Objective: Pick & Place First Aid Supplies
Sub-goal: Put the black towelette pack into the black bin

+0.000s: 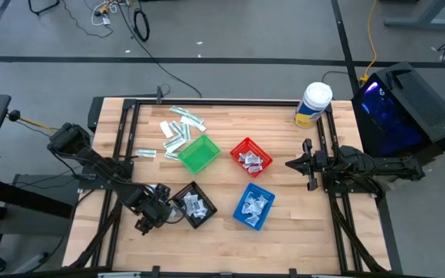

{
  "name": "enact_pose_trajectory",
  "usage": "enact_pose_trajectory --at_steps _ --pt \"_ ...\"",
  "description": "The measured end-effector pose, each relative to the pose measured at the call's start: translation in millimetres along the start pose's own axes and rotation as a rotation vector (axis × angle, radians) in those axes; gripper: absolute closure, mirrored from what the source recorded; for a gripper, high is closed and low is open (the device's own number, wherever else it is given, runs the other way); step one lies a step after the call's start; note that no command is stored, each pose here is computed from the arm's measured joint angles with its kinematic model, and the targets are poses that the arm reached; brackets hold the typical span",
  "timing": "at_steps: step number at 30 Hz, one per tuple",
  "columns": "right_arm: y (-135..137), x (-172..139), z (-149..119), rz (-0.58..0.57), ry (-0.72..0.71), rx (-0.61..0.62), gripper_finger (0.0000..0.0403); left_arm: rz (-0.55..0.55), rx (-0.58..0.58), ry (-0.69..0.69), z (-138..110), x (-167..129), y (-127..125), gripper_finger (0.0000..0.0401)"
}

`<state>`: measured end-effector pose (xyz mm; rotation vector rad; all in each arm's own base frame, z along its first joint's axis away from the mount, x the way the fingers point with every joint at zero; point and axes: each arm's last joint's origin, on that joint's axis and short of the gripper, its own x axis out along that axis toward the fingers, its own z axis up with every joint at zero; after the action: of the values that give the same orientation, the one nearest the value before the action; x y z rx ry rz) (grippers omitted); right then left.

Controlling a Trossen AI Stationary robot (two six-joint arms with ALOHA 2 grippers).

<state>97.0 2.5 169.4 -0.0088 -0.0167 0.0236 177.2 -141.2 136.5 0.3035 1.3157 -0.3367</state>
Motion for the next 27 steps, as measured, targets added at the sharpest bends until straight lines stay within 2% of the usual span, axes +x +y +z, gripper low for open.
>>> enact_pose_trajectory --at_steps 5,21,27 --pt "0.0 0.0 0.0 0.0 0.0 0.0 0.039 -0.001 0.001 0.0 0.0 0.3 -0.3 0.0021" --pt "0.0 0.0 0.1 0.0 -0.001 0.0 0.039 -0.023 -0.016 0.003 -0.7 0.4 -3.1 0.0116" --pt "0.0 0.0 0.1 0.0 0.0 0.0 0.039 -0.023 0.0 0.004 -1.9 0.3 -6.3 0.0137"
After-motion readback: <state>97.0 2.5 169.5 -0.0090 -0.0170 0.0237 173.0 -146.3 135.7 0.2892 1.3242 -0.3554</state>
